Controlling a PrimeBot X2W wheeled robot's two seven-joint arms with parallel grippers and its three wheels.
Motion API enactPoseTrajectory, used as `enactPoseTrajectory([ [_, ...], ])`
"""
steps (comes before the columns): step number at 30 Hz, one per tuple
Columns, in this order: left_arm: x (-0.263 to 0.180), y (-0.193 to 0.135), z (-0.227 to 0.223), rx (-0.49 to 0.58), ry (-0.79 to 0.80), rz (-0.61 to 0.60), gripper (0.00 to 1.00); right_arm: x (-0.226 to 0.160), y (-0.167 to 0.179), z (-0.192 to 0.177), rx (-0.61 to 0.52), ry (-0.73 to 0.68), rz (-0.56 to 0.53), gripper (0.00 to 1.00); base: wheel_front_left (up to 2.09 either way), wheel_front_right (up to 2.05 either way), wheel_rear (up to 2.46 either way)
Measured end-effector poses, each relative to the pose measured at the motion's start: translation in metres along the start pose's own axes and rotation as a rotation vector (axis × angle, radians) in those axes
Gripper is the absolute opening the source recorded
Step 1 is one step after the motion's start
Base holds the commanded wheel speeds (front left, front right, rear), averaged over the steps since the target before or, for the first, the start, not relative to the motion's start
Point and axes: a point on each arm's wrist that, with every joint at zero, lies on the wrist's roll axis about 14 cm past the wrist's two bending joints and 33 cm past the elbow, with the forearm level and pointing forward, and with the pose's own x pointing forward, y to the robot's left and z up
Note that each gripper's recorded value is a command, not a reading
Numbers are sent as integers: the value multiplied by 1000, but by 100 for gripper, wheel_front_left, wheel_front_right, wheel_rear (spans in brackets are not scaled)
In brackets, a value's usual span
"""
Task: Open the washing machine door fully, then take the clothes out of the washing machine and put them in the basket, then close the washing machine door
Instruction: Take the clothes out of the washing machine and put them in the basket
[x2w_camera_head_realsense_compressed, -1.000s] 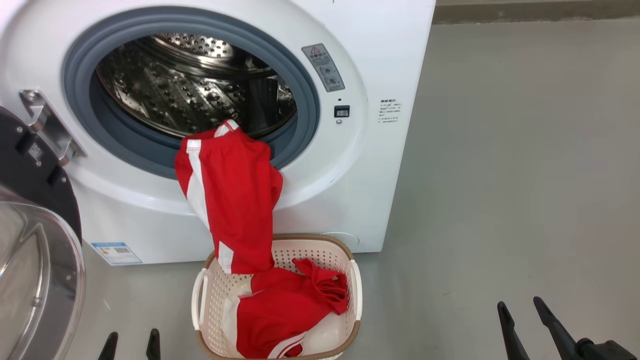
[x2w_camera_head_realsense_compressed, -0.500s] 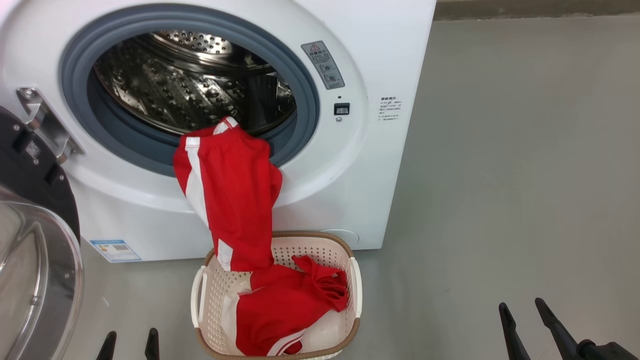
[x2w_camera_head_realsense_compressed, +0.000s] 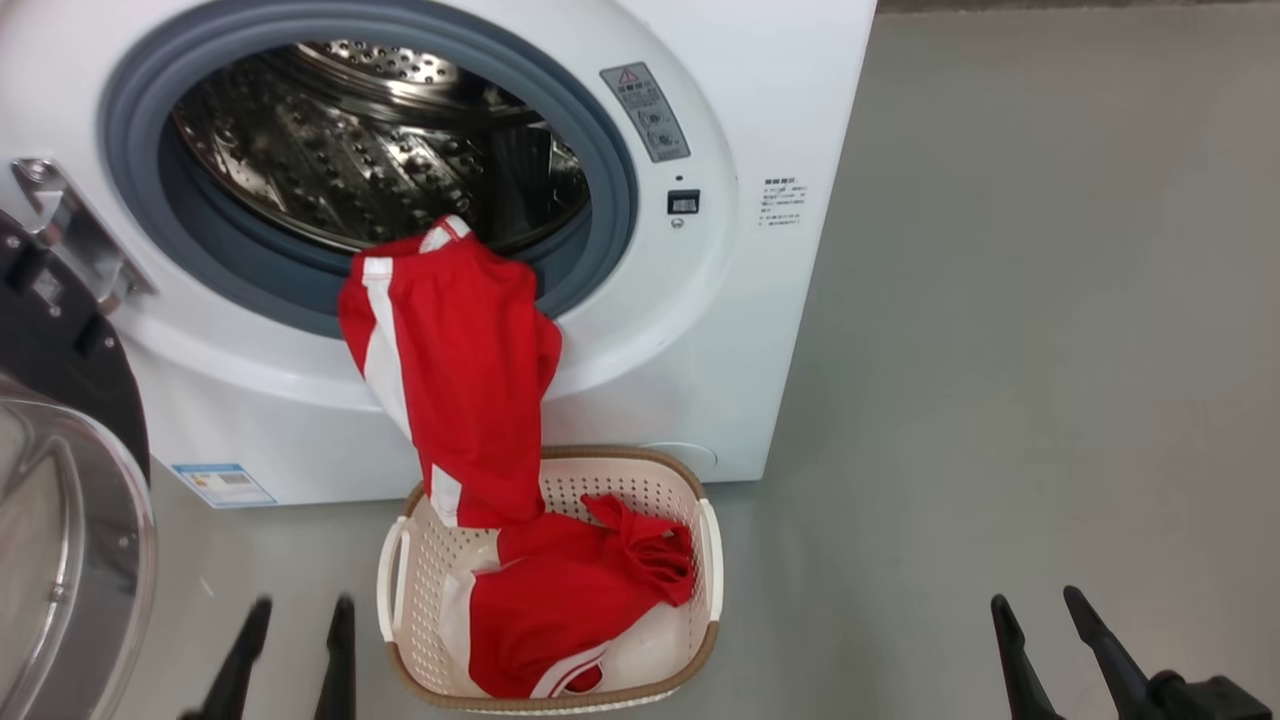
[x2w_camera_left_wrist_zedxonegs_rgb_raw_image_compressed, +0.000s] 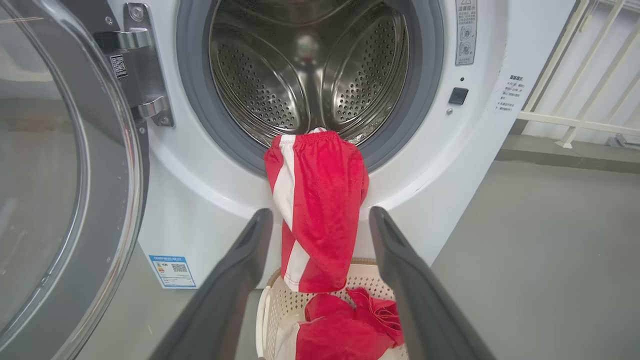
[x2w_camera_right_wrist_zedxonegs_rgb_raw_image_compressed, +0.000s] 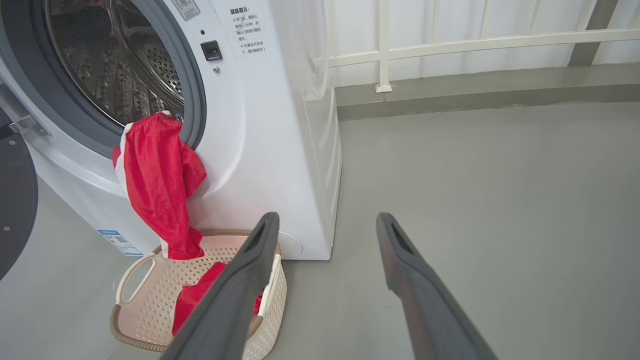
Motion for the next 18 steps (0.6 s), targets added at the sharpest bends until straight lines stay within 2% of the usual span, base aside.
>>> enactPoseTrajectory([
  [8,43,-17,8,2,-27,-73,100,18,5,3,7,-9,5,100,0,0,0],
  [18,106,-39,-11,-8,31,-152,100,50,14,-2,18,3,26,100,0,0,0],
])
